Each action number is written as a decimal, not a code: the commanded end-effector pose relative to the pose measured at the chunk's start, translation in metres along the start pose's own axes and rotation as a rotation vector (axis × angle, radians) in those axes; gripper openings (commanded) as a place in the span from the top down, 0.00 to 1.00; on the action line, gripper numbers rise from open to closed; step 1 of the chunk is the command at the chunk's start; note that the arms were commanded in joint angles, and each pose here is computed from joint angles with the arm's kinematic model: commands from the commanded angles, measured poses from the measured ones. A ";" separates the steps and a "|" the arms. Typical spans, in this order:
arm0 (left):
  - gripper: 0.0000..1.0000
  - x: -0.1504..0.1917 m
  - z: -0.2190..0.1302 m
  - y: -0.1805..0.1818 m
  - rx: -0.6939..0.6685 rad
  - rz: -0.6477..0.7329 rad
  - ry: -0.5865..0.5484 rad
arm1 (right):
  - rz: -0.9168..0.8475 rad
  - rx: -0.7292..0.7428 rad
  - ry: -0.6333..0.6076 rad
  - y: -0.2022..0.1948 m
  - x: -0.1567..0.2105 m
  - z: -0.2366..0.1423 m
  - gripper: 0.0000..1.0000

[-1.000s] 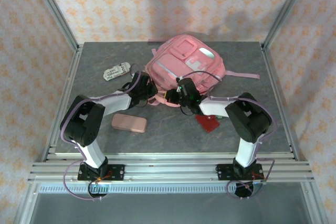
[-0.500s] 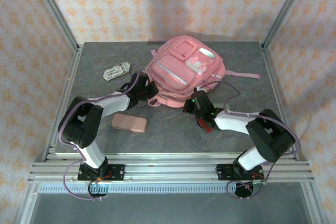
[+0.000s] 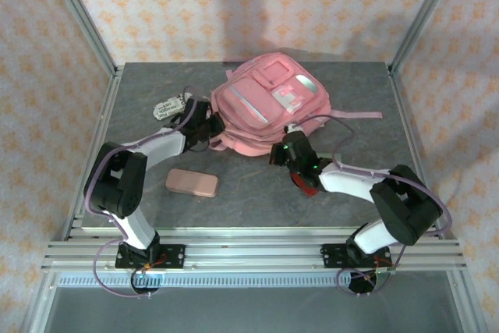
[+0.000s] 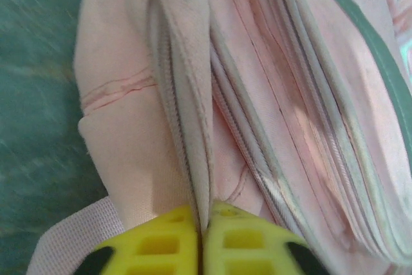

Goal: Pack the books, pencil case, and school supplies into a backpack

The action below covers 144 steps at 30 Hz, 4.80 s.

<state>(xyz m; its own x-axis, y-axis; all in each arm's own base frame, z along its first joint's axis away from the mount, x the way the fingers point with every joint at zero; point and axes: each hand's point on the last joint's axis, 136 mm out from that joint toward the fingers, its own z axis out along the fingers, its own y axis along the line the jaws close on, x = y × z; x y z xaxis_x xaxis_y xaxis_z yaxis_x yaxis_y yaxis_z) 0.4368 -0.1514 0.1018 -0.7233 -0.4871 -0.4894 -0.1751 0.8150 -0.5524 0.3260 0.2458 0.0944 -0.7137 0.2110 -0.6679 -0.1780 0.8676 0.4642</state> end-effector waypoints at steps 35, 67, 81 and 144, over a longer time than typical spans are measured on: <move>1.00 0.069 0.028 -0.019 -0.027 -0.091 0.037 | -0.032 -0.086 0.028 0.027 0.014 0.030 1.00; 1.00 0.006 0.027 -0.050 -0.001 0.117 -0.019 | 0.156 0.051 0.015 -0.034 0.017 -0.008 1.00; 0.90 -0.043 0.027 -0.010 -0.115 0.069 -0.098 | 0.038 -0.129 0.068 0.056 0.012 0.013 0.69; 0.92 0.124 0.067 -0.111 -0.050 0.317 0.098 | 0.466 0.201 -0.034 -0.110 -0.025 -0.023 0.66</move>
<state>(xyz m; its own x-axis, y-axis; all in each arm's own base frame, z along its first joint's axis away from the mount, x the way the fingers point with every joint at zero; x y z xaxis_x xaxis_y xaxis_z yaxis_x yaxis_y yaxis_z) 0.4057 -0.3190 0.0546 -0.8258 -0.1603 -0.5407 0.0162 0.9516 -0.3068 0.3556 0.1417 0.0845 -0.6593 0.5989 -0.4546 0.2536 0.7464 0.6153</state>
